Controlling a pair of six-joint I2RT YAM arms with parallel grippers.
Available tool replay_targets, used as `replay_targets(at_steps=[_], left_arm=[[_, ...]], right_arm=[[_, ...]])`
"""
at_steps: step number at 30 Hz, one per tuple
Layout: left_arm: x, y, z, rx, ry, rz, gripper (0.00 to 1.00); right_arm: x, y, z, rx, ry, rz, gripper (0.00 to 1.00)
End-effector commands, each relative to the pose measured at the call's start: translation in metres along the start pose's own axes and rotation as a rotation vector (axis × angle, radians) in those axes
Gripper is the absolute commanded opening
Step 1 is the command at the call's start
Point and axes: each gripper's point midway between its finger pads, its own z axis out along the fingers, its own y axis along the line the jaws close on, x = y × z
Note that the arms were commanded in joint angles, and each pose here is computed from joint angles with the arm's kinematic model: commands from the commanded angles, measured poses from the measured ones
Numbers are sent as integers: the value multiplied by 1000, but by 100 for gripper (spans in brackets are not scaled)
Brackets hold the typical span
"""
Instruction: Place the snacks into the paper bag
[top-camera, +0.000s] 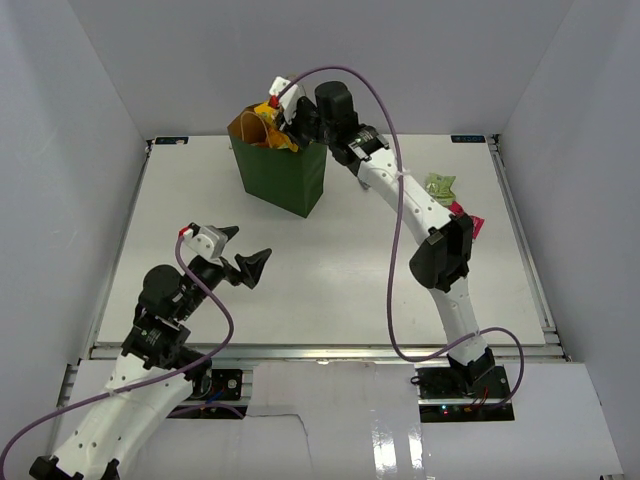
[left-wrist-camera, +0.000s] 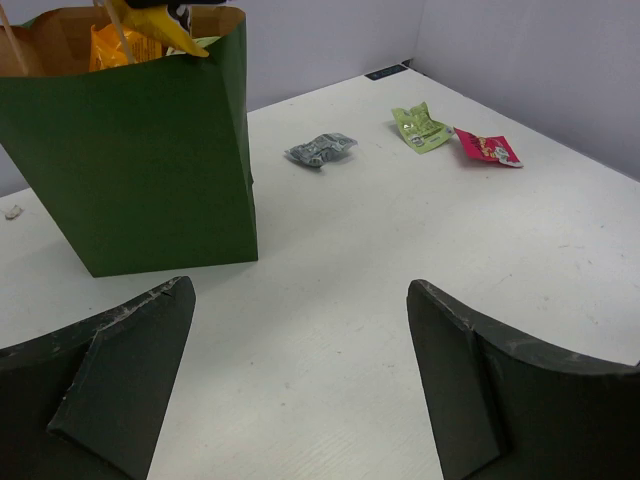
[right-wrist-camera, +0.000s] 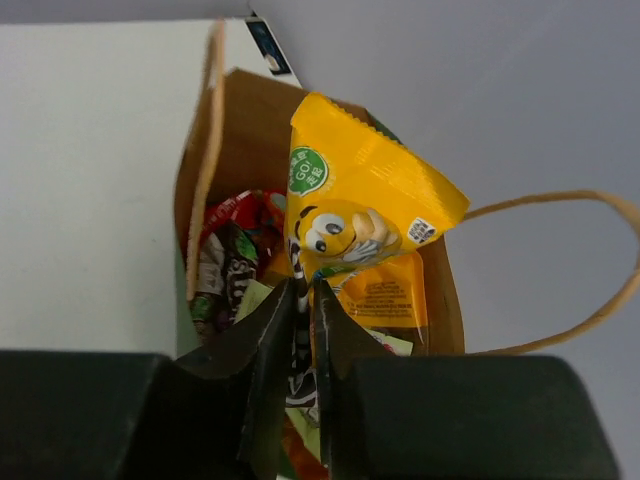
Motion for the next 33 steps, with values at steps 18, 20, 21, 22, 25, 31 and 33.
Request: replay_targets(at_steps=[18, 20, 21, 22, 25, 31, 33], left_arm=[[4, -18, 4, 98, -5, -45, 98], [4, -21, 7, 108, -14, -100, 98], [1, -23, 9, 107, -22, -163, 98], [2, -28, 11, 133, -18, -188, 98], [13, -45, 20, 224, 38, -254, 98], [39, -79, 70, 378, 290, -415, 84], [67, -103, 94, 362, 414, -391, 84]], right_arm=[[-10, -41, -101, 8, -13, 216, 85], [28, -27, -134, -62, 44, 350, 92], [45, -20, -145, -87, 70, 397, 90], [55, -25, -171, -77, 84, 432, 90], [147, 18, -223, -129, 233, 642, 90], [191, 40, -317, -30, 250, 631, 90], [185, 49, -339, -41, 240, 558, 90]])
